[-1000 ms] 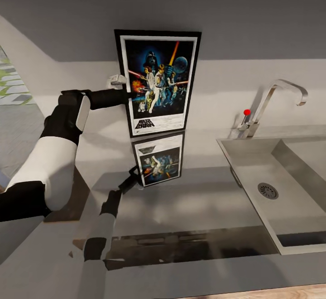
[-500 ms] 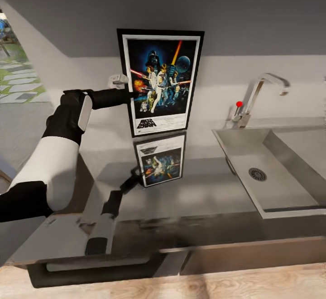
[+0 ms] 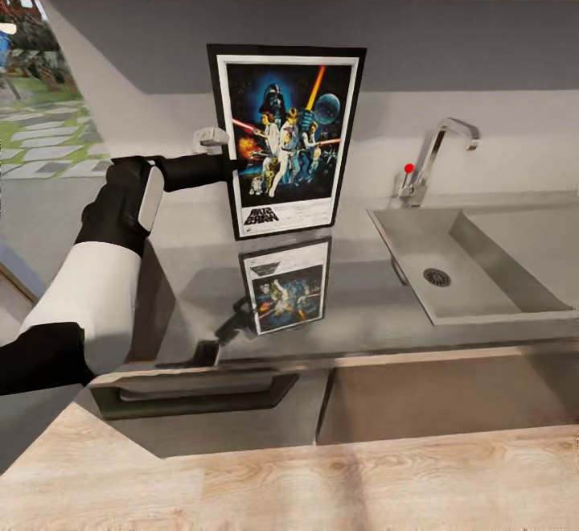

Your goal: Pick up the poster from the kitchen countertop and hang it on one of the wall nails in the kitchen.

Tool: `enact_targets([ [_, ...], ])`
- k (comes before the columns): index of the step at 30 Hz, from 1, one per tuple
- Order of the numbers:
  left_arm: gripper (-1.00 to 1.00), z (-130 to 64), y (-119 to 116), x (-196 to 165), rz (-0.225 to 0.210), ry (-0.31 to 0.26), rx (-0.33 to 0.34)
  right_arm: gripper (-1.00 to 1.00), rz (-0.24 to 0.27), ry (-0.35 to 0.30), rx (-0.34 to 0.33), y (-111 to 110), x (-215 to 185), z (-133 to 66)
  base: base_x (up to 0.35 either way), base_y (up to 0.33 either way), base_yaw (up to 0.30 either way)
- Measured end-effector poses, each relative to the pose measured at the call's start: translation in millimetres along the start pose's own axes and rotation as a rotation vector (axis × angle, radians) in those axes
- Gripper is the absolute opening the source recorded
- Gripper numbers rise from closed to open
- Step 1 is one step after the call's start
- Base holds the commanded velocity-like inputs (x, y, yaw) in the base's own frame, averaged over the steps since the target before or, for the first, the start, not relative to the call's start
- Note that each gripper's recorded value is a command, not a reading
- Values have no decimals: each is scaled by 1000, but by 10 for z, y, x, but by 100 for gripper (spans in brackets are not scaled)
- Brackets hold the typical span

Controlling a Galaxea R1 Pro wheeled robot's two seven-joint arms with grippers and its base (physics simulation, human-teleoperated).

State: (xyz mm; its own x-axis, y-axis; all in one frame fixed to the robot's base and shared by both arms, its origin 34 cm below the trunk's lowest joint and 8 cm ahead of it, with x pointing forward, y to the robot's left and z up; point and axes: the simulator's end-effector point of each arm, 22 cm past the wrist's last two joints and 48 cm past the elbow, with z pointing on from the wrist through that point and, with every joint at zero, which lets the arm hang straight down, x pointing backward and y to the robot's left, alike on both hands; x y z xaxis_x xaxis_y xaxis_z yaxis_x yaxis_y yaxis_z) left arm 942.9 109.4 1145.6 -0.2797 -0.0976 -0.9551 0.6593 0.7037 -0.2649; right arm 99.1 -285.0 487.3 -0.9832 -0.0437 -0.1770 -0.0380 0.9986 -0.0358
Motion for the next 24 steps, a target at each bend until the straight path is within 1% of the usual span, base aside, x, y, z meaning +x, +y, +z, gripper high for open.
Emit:
enact_targets([
  [8, -100, -4, -7, -16, 3, -3, 0, 100, 0, 0, 0, -1, 0, 0, -333, 0, 0],
  [16, -100, -8, -10, -21, 4, -4, 0, 100, 1, -2, 2, -9, -2, -1, -144, 0, 0],
  [24, -100, -2, -20, -22, 3, -5, 4, 100, 1, -2, 2, -8, -4, 0, -296, 0, 0],
])
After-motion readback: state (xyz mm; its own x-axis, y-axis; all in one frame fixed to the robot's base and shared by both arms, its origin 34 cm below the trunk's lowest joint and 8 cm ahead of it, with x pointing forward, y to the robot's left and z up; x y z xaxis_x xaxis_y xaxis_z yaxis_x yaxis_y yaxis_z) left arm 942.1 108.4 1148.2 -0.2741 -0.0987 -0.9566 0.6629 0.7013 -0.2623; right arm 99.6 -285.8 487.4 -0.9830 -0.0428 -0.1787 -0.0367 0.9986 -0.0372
